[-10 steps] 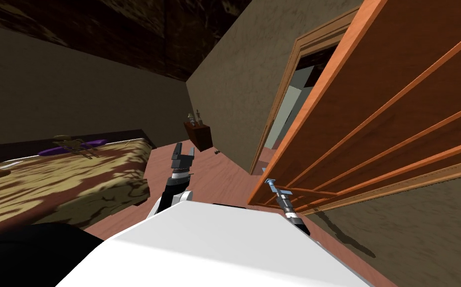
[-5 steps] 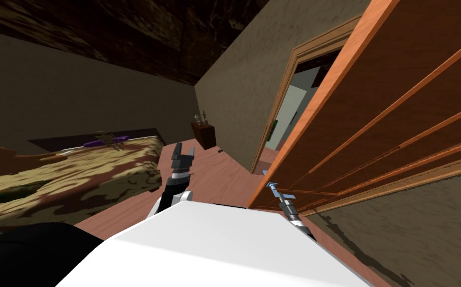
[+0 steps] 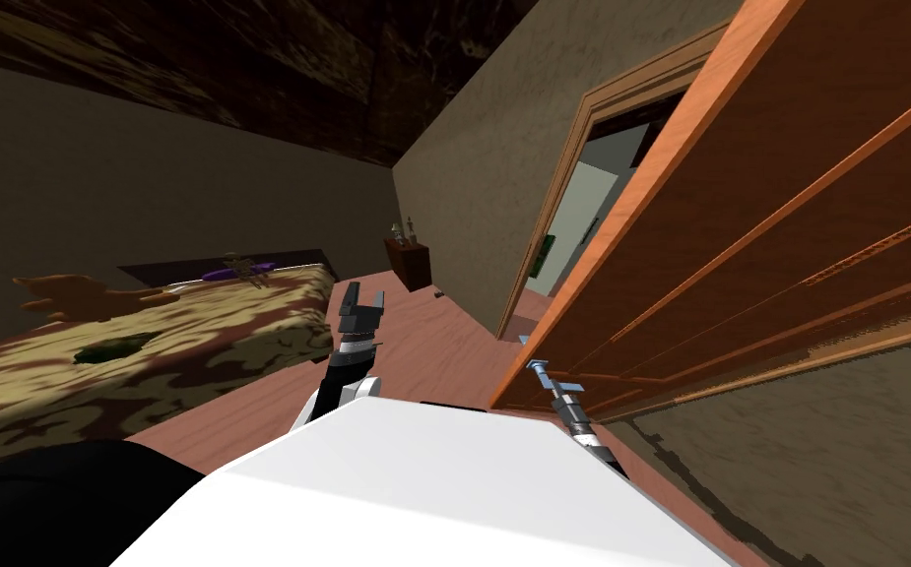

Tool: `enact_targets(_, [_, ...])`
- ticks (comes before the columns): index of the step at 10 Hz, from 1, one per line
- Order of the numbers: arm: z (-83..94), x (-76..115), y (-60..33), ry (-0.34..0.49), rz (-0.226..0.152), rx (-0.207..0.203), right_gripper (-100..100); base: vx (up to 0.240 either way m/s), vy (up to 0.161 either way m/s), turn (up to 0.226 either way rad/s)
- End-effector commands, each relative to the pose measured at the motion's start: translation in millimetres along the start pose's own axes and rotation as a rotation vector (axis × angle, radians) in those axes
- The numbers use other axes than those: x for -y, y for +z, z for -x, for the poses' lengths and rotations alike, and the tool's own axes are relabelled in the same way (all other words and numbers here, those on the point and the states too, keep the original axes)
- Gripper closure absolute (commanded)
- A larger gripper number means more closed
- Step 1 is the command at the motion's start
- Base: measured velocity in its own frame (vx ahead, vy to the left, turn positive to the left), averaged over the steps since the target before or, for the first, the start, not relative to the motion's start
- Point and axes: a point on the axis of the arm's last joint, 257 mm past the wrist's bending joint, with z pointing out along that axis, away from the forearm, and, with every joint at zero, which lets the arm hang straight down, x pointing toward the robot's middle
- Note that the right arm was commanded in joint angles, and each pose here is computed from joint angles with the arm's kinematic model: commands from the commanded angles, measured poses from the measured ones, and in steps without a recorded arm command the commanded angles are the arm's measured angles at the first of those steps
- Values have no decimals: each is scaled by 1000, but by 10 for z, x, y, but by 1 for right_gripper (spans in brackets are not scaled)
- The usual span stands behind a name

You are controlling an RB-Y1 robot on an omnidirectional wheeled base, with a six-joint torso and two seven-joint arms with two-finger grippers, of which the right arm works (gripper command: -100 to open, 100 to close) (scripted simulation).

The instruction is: Pull the door open

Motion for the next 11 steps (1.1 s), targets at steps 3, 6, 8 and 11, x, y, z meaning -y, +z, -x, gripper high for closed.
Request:
enact_targets(3, [-110, 27, 133, 5, -3, -22, 100, -178, -63, 72])
enact_targets(6, [-191, 26, 288, 6, -2, -39, 100, -232, -84, 108])
enact_targets(8, [-245, 22, 387, 5, -2, -51, 100, -187, -82, 91])
enact_targets(11, [-313, 15, 511, 4, -1, -65, 100, -170, -77, 70])
